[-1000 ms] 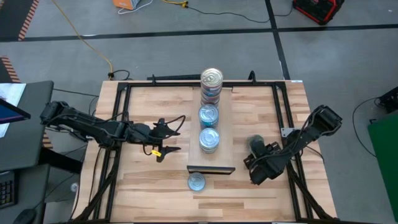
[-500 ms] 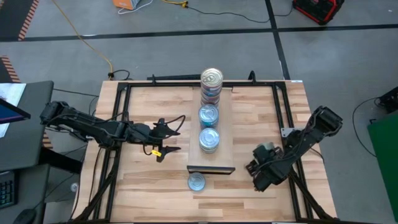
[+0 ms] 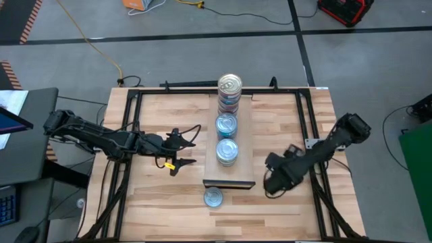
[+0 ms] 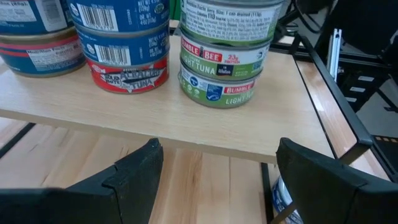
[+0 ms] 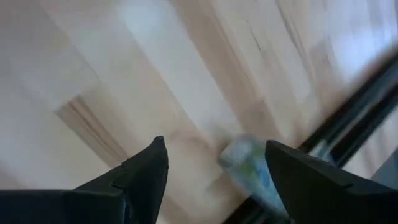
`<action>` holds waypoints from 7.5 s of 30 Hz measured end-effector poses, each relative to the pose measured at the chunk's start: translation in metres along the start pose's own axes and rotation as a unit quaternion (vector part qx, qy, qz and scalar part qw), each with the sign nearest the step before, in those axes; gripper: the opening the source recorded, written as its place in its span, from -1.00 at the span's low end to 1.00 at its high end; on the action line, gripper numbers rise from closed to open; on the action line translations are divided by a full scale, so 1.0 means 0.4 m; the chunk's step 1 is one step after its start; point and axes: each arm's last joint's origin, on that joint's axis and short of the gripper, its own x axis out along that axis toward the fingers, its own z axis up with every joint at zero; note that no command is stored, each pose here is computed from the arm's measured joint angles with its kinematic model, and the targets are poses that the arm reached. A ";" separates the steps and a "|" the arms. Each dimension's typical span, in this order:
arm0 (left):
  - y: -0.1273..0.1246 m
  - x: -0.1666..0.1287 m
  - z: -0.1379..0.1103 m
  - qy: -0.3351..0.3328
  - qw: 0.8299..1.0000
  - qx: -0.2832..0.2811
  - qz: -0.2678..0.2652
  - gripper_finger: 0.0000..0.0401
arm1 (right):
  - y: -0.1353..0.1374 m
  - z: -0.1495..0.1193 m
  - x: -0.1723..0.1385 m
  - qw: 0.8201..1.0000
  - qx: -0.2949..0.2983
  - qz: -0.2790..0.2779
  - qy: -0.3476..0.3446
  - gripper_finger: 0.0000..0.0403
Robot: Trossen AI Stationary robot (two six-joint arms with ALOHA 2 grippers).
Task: Stack canned seafood by type on shelf
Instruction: Stack the green tuna can on the shelf on top of the yellow and blue tuna can
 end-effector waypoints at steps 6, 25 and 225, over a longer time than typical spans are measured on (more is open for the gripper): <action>0.001 0.000 -0.004 0.008 1.000 -0.001 0.001 0.51 | -0.053 0.056 0.012 0.989 -0.117 0.049 0.072 0.50; 0.001 0.000 -0.007 0.015 1.000 0.019 0.002 0.51 | -0.104 0.040 0.124 0.946 -0.226 0.087 0.215 0.50; -0.012 -0.023 0.016 -0.106 0.989 0.052 -0.085 0.51 | -0.035 0.319 -0.356 0.794 -0.351 -0.200 -0.454 -0.13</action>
